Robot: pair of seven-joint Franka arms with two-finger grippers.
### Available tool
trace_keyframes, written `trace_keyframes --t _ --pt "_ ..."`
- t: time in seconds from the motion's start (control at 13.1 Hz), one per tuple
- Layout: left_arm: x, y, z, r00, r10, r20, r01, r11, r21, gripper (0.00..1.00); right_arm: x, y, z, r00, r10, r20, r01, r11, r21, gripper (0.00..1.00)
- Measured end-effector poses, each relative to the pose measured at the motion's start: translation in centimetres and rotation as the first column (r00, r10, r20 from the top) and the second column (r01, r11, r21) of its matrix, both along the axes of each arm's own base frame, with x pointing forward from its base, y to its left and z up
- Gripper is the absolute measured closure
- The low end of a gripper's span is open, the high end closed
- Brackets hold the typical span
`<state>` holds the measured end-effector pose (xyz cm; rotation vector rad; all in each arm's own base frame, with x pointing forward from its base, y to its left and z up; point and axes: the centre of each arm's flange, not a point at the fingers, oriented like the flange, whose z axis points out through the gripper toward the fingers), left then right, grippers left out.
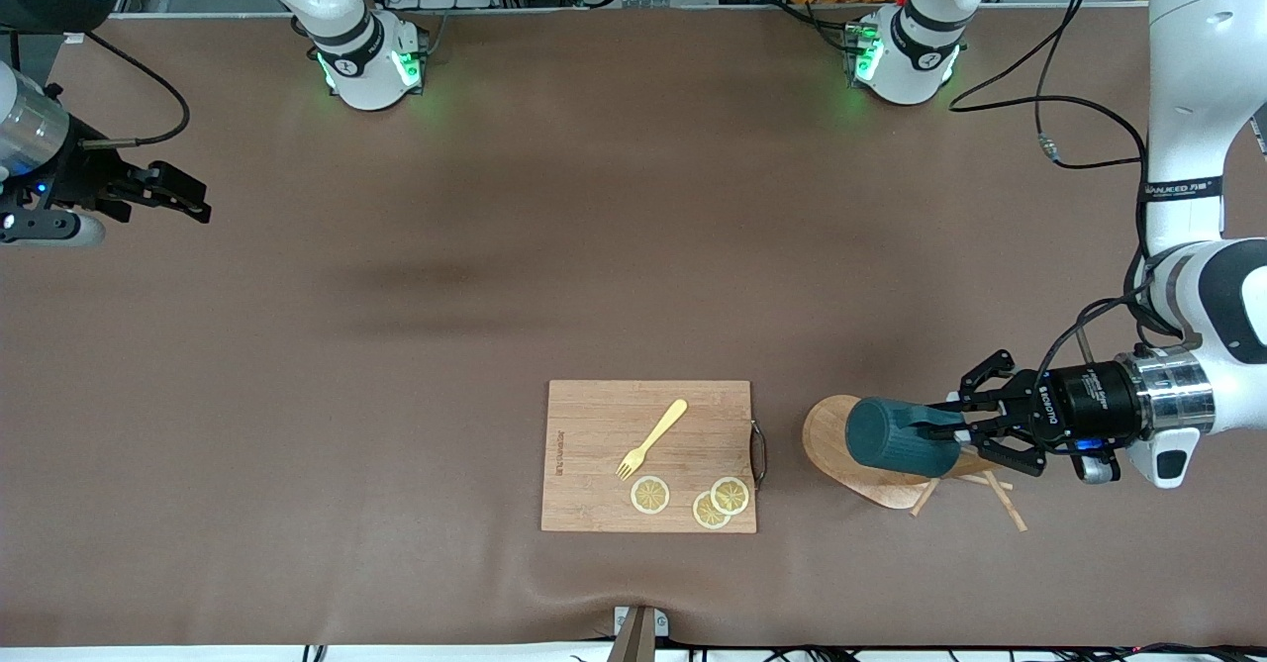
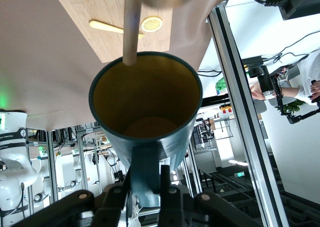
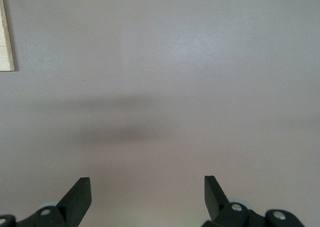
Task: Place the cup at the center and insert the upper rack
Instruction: 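Hold the mug on the peg with the left gripper, settling it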
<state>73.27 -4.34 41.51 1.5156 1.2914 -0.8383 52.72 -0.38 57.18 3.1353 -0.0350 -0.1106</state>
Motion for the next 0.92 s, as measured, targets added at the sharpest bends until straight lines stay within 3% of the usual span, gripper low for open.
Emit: trace_keyframes --t 0.61,0.92 --pt "-0.6 1.4 -3.3 0.996 -0.053 0.072 0.054 0.999 -0.001 0.79 0.0 0.1 0.0 1.0 0.0 0.0 0.0 1.0 0.004 0.0" --pt "-0.8 2.4 -4.5 0.995 -0.054 0.078 0.054 0.999 0.001 0.79 0.0 0.1 0.0 1.0 0.0 0.0 0.0 1.0 0.004 0.0"
